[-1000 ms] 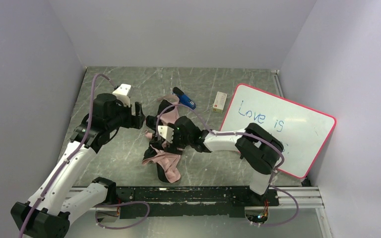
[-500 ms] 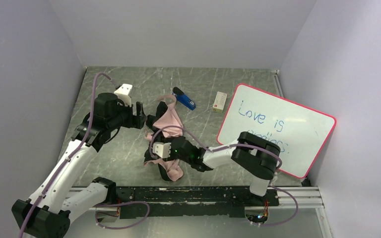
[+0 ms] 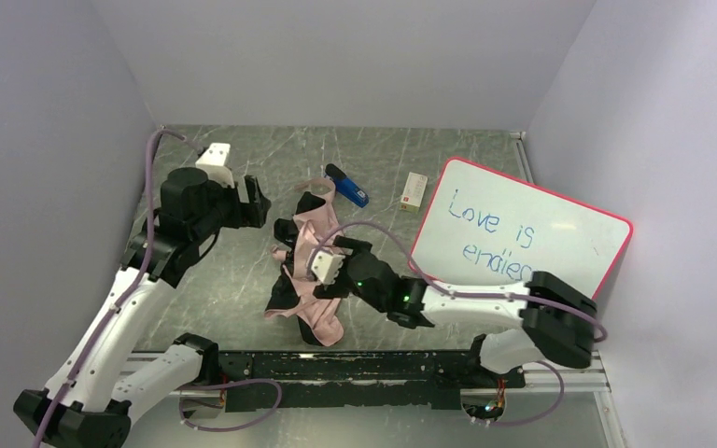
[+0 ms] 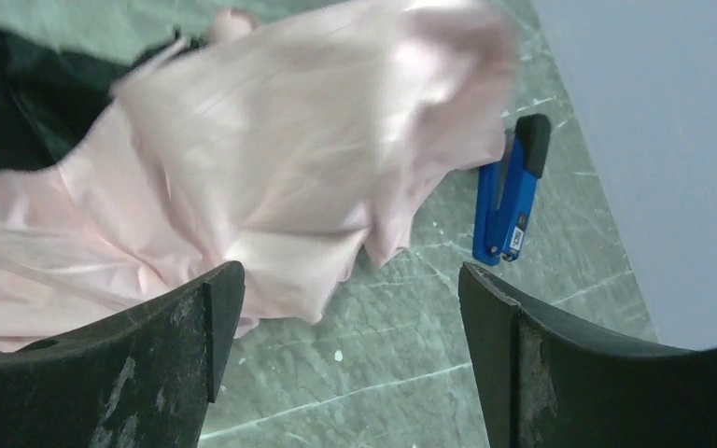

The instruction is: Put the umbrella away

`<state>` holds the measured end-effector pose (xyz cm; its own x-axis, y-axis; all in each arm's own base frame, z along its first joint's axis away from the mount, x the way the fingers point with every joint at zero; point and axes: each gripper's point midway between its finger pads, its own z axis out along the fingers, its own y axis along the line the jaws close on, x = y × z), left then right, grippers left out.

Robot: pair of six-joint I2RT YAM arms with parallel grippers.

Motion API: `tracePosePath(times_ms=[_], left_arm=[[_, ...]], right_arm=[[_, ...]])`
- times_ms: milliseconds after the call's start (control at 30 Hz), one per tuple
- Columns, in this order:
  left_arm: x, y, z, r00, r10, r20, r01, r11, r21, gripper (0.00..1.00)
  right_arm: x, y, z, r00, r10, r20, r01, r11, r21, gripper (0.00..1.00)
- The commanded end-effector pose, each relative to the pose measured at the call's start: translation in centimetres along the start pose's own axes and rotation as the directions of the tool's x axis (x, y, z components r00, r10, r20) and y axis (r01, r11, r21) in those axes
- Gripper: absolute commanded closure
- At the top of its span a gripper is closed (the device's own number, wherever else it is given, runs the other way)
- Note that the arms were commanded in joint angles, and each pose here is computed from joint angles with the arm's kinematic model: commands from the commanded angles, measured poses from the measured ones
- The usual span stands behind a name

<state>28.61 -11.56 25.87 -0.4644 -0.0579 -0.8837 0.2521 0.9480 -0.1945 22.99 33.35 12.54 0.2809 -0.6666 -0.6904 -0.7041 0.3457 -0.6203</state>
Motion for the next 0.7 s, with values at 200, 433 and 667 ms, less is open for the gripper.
tracePosePath(times_ms=[200, 433, 667], left_arm=[[-10.0, -1.4, -5.7, 0.922, -0.206, 0.327, 0.202, 0.978, 0.047, 0.07], [-14.7, -4.5, -9.0, 0.753, -0.492, 0.437, 0.374, 0.866, 0.331, 0.03], [-17.1, -5.3, -11.9, 0.578, -0.651, 0.492, 0.394, 0.751, 0.53, 0.03]], right_arm=[[-5.3, -5.0, -3.7, 0.712, 0.681, 0.173, -0.702, 0.699, 0.136, 0.11], [-13.0, -6.5, -3.9, 0.172, 0.929, 0.329, -0.96, 0.233, -0.156, 0.09], [-14.5, -5.9, -1.5, -0.222, 0.927, 0.302, -0.967, -0.17, -0.19, 0.0]])
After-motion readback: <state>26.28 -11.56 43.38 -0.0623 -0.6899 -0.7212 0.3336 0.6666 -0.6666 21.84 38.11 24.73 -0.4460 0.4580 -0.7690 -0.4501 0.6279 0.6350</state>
